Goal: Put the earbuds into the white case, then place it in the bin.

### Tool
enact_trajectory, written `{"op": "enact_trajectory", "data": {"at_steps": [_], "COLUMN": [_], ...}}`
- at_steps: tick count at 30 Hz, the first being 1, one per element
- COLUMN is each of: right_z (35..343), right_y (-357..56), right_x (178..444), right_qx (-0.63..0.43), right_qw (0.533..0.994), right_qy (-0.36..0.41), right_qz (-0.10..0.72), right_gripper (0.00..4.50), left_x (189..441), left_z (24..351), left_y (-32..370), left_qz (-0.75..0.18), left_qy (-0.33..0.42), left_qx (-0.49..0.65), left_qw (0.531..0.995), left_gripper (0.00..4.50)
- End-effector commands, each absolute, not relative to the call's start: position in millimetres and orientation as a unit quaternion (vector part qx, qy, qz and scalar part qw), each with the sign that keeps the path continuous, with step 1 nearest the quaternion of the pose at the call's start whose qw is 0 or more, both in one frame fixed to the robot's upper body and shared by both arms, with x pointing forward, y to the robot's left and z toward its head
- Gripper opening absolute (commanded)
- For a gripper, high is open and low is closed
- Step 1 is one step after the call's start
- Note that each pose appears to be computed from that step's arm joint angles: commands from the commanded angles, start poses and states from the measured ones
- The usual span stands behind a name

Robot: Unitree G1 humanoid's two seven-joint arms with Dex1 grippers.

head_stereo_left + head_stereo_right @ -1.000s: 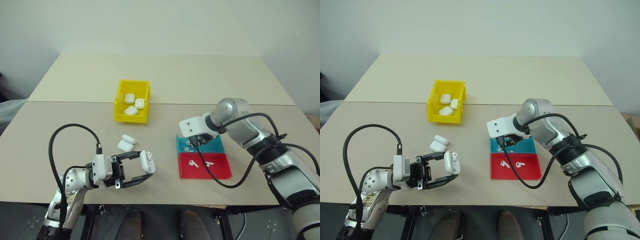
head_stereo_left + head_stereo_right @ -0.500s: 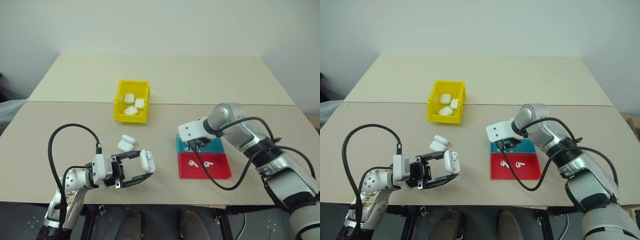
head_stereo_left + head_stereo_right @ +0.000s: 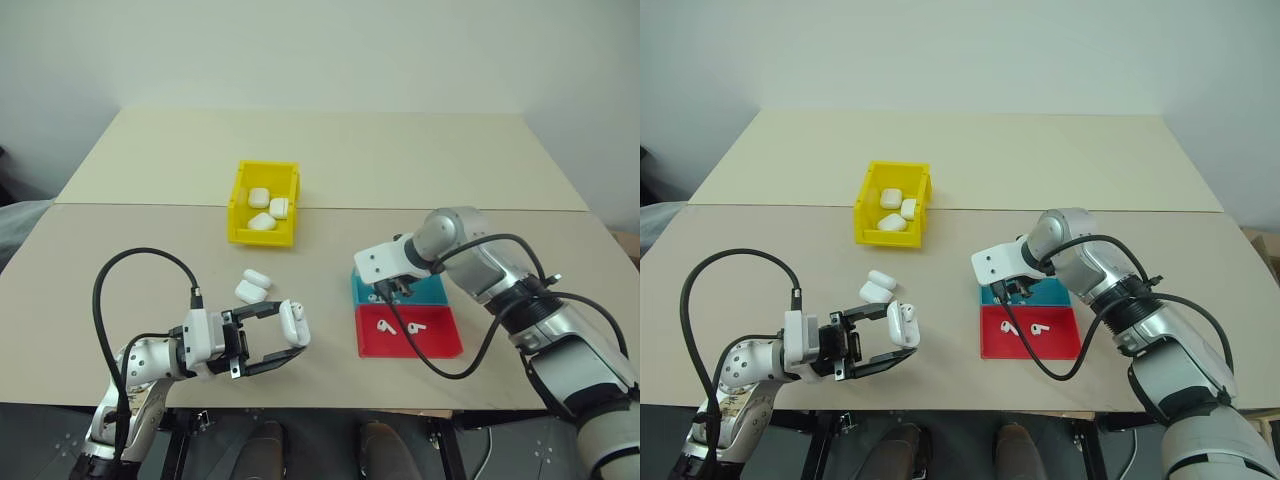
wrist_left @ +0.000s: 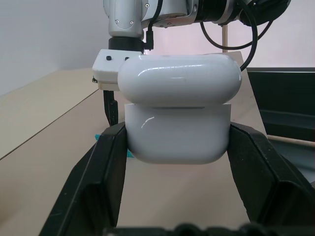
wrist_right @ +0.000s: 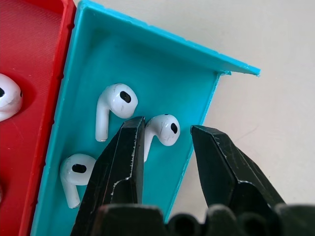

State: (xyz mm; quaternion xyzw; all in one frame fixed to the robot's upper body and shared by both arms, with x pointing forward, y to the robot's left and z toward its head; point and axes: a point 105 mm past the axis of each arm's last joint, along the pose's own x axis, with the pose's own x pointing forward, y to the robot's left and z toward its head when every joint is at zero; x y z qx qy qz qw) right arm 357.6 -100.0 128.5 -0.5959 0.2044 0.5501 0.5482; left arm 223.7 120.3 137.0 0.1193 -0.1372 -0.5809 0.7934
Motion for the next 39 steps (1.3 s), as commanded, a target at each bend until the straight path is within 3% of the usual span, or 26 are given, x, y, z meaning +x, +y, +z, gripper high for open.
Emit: {"op": "enact_trajectory", "data": {"at_steps": [1, 2, 5, 16, 21, 25, 29, 33, 39], "right_z": [127, 127, 125, 124, 150, 175, 179, 176, 177], "right_y": [-101, -102, -103, -105, -106, -116, -120, -122, -118], "right_x": [358, 358, 357, 357, 353, 343, 339, 337, 340], "right_qx": [-0.602, -0.603, -0.604, -0.604, -0.627, -0.673, -0.711, -0.731, -0.768], "right_qw": [0.542, 0.541, 0.537, 0.541, 0.531, 0.474, 0.407, 0.343, 0.237], "right_qy": [0.205, 0.206, 0.207, 0.205, 0.144, 0.083, 0.039, 0.01, -0.029], "right_qz": [0.549, 0.549, 0.552, 0.548, 0.552, 0.562, 0.572, 0.59, 0.594], "right_gripper": [1.9, 1.9, 1.33, 1.33, 1.33, 1.33, 1.33, 2.18, 2.18], "left_x": [220, 220, 220, 220, 220, 221, 222, 224, 222], "left_z": [145, 145, 145, 146, 146, 146, 146, 145, 146], "left_y": [116, 116, 117, 116, 116, 115, 114, 113, 114], "left_qz": [-0.584, -0.584, -0.584, -0.584, -0.585, -0.587, -0.589, -0.59, -0.589], "left_qy": [-0.154, -0.154, -0.154, -0.151, -0.152, -0.151, -0.152, -0.152, -0.15], "left_qx": [0.124, 0.124, 0.124, 0.122, 0.122, 0.121, 0.121, 0.123, 0.124], "left_qw": [0.787, 0.787, 0.787, 0.788, 0.787, 0.786, 0.784, 0.783, 0.784], "left_gripper": [2.77, 2.77, 2.77, 2.77, 2.77, 2.77, 2.77, 2.77, 2.77]}}
